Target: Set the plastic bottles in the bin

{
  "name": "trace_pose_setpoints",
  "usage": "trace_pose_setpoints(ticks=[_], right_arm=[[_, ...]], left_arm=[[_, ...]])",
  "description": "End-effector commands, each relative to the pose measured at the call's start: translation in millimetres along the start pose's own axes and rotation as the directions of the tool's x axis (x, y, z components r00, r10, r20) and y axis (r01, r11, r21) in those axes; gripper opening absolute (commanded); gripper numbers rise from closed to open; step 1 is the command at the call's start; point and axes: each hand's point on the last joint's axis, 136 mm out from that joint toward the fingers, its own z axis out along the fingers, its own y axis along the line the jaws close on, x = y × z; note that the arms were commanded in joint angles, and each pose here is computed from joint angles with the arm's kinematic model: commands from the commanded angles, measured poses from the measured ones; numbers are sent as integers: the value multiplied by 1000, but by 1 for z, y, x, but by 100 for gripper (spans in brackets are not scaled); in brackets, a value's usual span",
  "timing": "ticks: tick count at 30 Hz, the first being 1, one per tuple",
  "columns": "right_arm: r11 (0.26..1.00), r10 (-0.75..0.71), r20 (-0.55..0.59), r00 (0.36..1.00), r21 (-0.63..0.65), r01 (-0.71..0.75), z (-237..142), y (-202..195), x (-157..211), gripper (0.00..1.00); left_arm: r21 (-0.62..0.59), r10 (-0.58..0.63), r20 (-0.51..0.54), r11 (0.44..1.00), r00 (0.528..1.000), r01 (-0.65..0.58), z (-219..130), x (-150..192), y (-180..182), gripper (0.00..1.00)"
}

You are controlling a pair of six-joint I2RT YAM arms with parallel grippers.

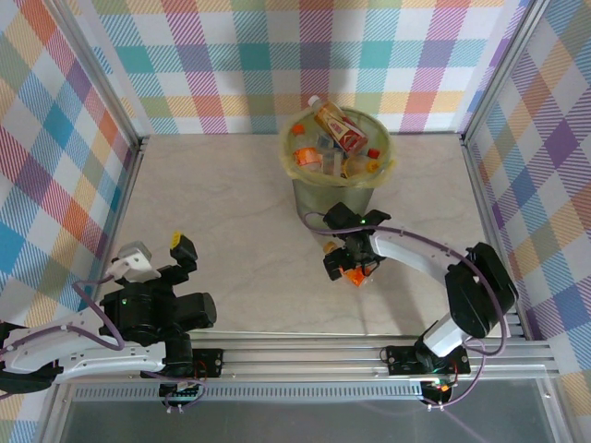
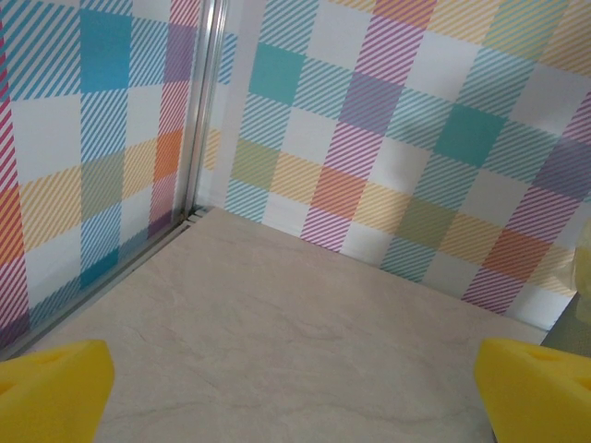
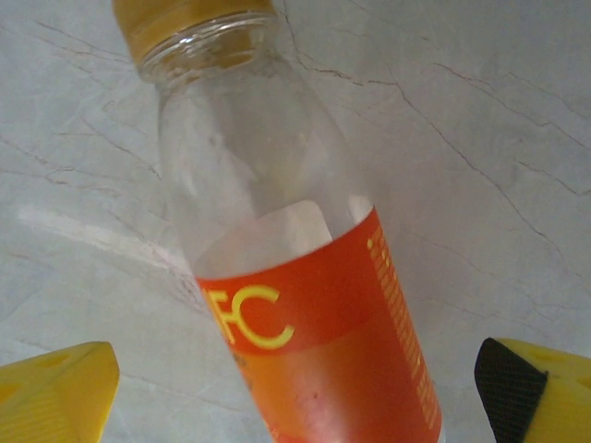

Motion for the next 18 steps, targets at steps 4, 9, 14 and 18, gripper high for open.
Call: trace_pose_setpoints(ticks=[4, 9, 14, 18], right_arm=[[999, -28, -48, 998, -44, 26, 25, 10, 2, 98], [997, -39, -90, 995, -76, 32, 39, 17, 8, 89], [995, -39, -98, 994, -96, 29, 39, 21, 9, 68], [993, -40, -84, 996, -117, 30, 30, 26, 6, 58]], left_arm=[[12, -32, 195, 999, 980, 30, -3, -30, 2, 100], [12, -26, 196, 1000, 980, 25, -3, -29, -1, 100], [10, -23, 195, 1000, 980, 21, -3, -29, -3, 100], [8, -26, 196, 1000, 980, 25, -2, -29, -5, 100]])
